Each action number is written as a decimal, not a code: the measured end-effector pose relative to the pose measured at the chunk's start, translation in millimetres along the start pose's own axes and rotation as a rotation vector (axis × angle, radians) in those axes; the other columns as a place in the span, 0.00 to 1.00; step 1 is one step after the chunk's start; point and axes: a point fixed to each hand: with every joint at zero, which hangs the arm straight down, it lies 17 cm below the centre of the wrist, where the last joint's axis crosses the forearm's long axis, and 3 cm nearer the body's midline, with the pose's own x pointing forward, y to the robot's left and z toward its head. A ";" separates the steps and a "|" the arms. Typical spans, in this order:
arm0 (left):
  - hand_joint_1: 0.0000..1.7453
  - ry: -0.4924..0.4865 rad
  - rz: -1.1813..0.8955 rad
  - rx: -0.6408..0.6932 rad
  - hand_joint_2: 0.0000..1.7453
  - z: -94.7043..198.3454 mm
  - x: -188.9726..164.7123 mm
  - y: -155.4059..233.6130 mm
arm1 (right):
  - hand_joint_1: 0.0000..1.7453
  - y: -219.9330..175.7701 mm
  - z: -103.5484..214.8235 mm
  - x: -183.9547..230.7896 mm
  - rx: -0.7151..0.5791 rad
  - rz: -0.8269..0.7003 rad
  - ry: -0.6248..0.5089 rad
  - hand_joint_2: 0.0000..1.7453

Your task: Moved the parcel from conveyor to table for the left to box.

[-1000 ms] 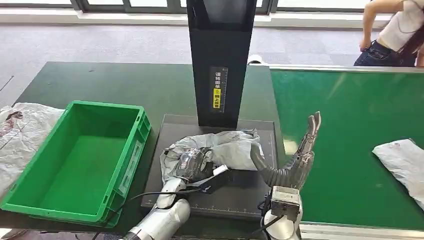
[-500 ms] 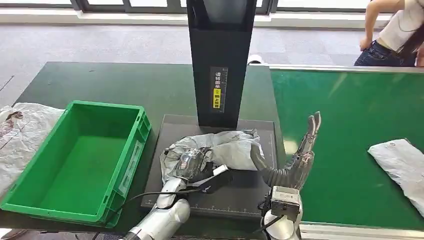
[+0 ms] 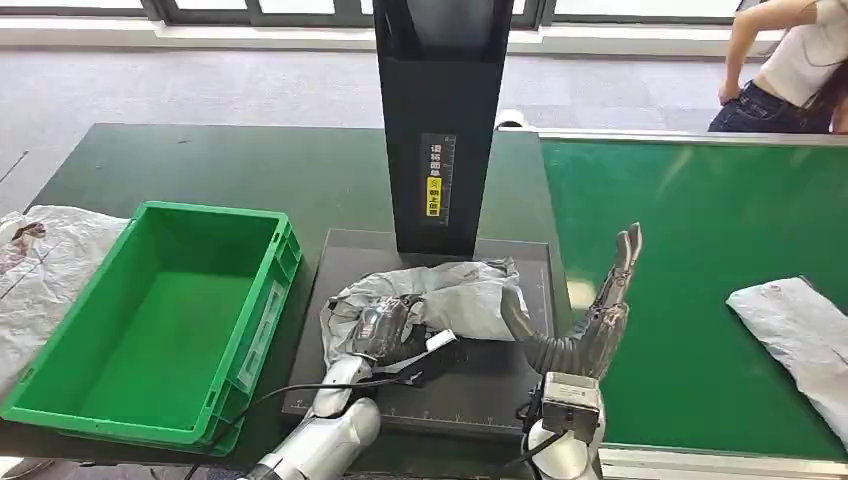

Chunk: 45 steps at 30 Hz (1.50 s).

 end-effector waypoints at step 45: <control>1.00 0.098 -0.414 0.794 1.00 20.6 -101.6 333.3 | 0.00 -26.4 15.5 -22.3 -0.009 0.049 0.054 1.00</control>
